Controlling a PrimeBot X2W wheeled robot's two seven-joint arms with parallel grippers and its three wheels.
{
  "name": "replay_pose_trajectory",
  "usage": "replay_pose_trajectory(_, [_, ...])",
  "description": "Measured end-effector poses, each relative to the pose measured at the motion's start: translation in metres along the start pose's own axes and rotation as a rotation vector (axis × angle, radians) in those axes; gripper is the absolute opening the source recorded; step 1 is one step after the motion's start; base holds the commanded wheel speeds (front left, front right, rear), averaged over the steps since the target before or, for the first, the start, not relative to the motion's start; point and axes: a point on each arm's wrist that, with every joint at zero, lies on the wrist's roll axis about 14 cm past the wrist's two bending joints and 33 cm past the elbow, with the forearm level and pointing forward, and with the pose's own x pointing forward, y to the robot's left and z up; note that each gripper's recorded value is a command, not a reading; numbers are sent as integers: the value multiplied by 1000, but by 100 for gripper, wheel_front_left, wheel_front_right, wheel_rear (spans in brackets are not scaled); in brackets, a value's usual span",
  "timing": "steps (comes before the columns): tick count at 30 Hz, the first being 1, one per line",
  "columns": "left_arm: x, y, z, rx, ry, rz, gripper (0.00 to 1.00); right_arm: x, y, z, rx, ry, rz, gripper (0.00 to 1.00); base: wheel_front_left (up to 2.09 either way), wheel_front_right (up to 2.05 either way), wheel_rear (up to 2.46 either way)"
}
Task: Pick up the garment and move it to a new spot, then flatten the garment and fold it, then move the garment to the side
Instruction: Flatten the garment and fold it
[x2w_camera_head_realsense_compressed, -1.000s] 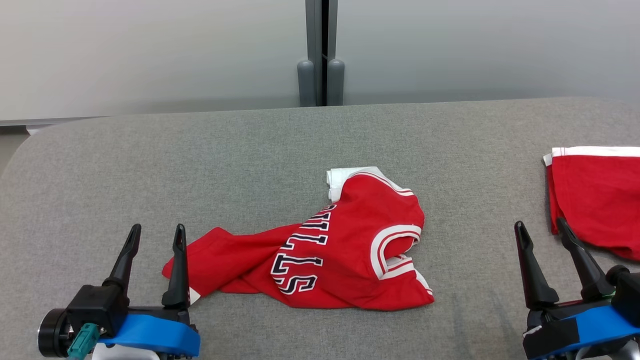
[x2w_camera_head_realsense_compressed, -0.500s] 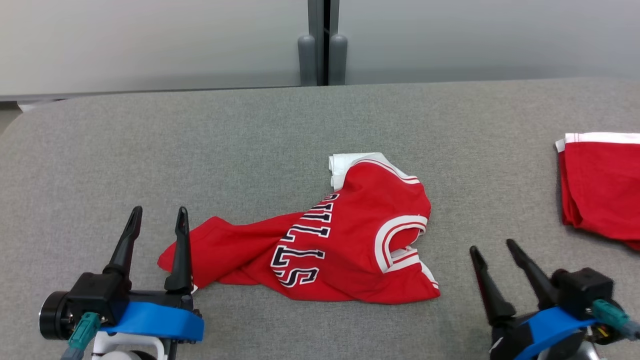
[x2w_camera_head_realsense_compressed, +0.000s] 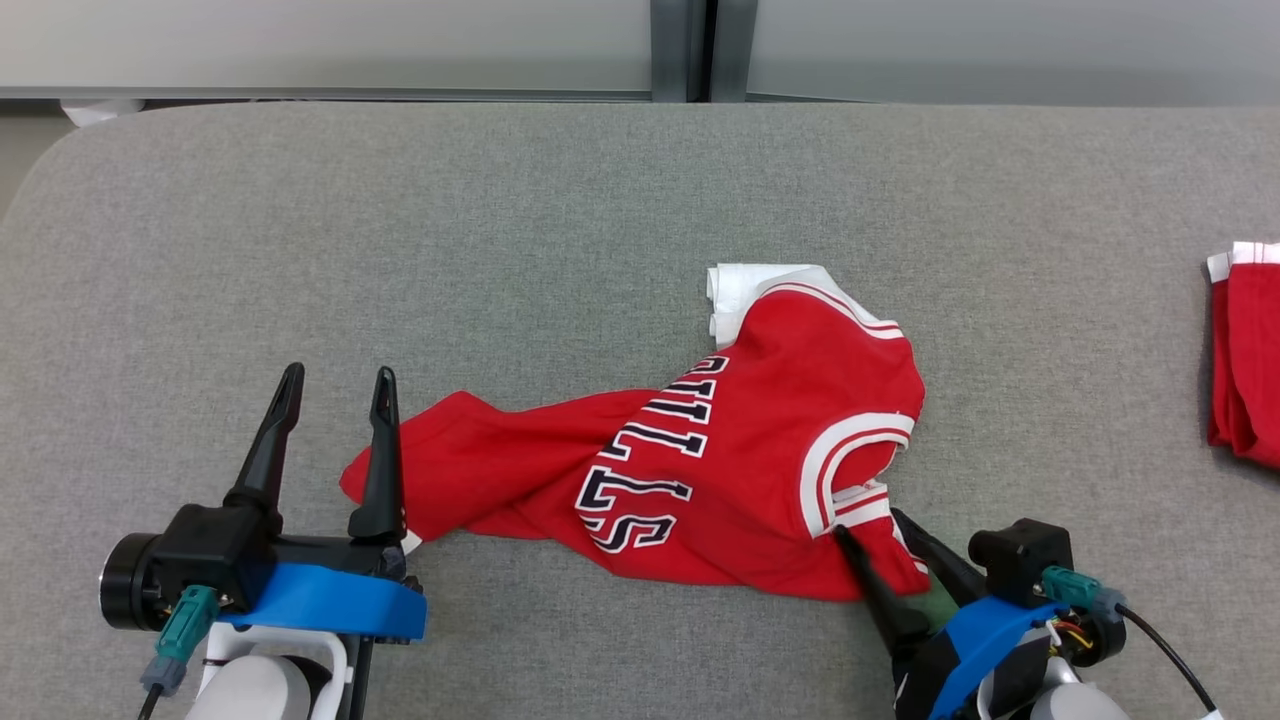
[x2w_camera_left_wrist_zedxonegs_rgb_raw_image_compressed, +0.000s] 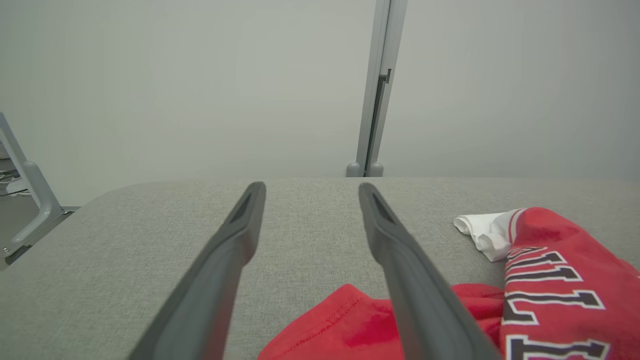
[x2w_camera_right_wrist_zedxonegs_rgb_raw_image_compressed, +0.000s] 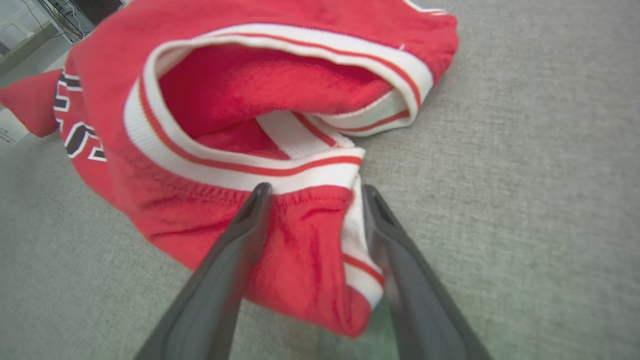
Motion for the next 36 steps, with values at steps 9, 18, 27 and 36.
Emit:
replay_pose_trajectory(9, [-3,1,7,-4,-28,14,100,-13,16,50,-71,-201,65,0,0,0,0])
replay_pose_trajectory(18, [-5,-9,15,-16,-53,-3,100,-53,47,127,-123,-456,140,0,0,0,0])
replay_pose_trajectory(27, [-4,-11,13,-26,-52,-3,100,-43,33,159,-152,-503,110,0,0,0,0])
replay_pose_trajectory(36, [7,-4,-1,-35,-27,14,100,11,-4,165,-124,-467,59,0,0,0,0])
